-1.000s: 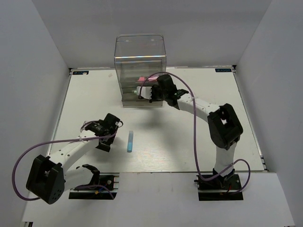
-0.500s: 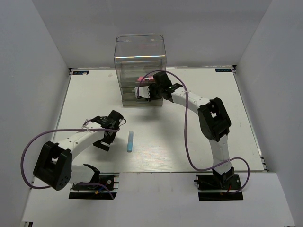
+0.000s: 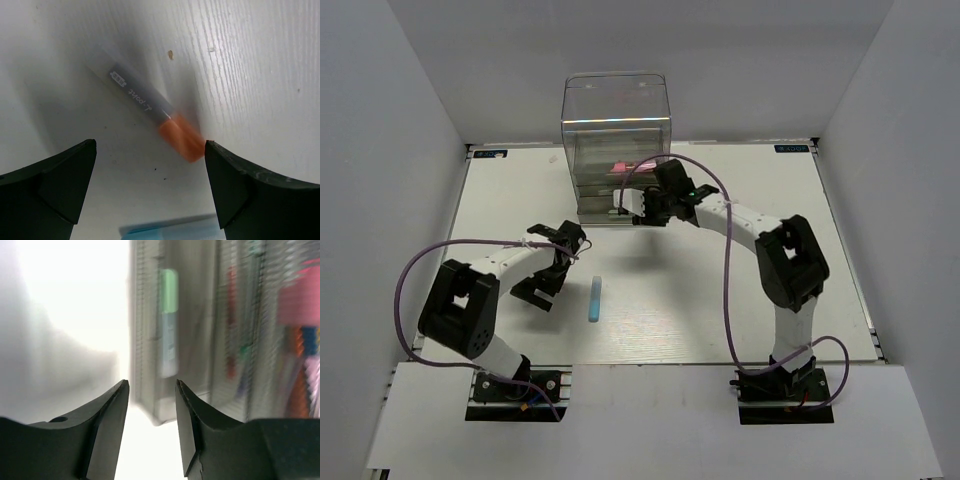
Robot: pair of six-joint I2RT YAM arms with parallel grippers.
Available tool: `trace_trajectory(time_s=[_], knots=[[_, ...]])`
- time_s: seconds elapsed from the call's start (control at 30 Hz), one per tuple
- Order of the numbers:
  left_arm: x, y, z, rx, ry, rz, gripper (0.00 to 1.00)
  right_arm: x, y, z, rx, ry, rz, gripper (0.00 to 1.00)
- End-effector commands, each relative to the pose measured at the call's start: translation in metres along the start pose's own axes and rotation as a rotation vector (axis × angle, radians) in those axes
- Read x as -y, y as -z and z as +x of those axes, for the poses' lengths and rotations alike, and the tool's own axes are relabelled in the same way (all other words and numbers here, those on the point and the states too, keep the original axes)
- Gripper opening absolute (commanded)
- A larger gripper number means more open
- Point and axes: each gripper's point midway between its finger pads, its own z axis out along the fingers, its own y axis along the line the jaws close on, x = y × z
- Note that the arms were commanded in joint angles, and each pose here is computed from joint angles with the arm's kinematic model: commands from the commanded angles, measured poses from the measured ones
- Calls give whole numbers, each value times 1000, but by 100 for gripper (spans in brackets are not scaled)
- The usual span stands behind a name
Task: Sort the stationery into containers
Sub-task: Place the pen in the drawer, then pick up the pen from the center of the board.
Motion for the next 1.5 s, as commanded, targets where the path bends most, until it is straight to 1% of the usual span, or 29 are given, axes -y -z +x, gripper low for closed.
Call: trace_trajectory(time_s=[0.0,0.03,0.1,0.13,0.2,0.33,0.43,0.47,0.5,0.53,0.63,0.67,0.8,0.9,0.97,1.03,1.1,1.17,1.23,1.27,1.43,1.47], knots=[[8,-2,-6,-23,90,-10,99,-6,33,-21,86,-60,22,48],[11,-3,-2,-34,92,-10,99,-4,39,-25,100,-57,37,48],[20,-7,-7,-35,128,-15,99,-22,43,-19,91,-93,13,48],[19,-8,-4,-43,123,-25,99,-23,48,-22,105,-100,16,48],[33,-9,-1,-72,161,5,99,-38,52,-16,100,-119,-2,48],[33,-20,8,-131,198,-13,99,-49,59,-13,105,-149,-4,48],[26,-31,19,-170,217,-26,91,-52,64,-9,109,-180,-3,48],[17,-35,21,-169,215,-31,79,-55,65,-10,115,-187,-11,48],[15,-36,22,-182,237,-29,72,-56,67,-10,118,-193,-10,48],[9,-42,25,-182,249,-29,56,-57,68,-12,128,-203,-13,48],[4,-43,26,-199,286,5,37,-55,73,-10,133,-228,-5,48],[3,-45,24,-200,298,10,26,-58,73,-11,137,-247,-13,48],[10,-37,19,-206,314,68,9,-66,77,-11,144,-259,-22,48],[41,-16,11,-214,287,196,1,-68,82,-6,134,-273,-16,50],[59,2,9,-236,263,255,0,-70,85,-5,130,-282,-9,50],[78,19,5,-266,283,311,0,-67,89,-3,128,-289,7,50],[91,36,16,-353,276,360,0,-68,91,-3,130,-299,9,50],[108,52,16,-398,289,424,0,-69,92,-1,127,-308,13,50],[121,60,20,-440,294,436,0,-66,94,-1,130,-310,22,50],[135,74,19,-456,302,473,0,-66,95,-1,128,-311,25,50],[171,96,20,-487,301,523,0,-65,97,5,120,-320,39,50],[184,106,15,-489,309,551,0,-65,99,5,119,-321,40,50]])
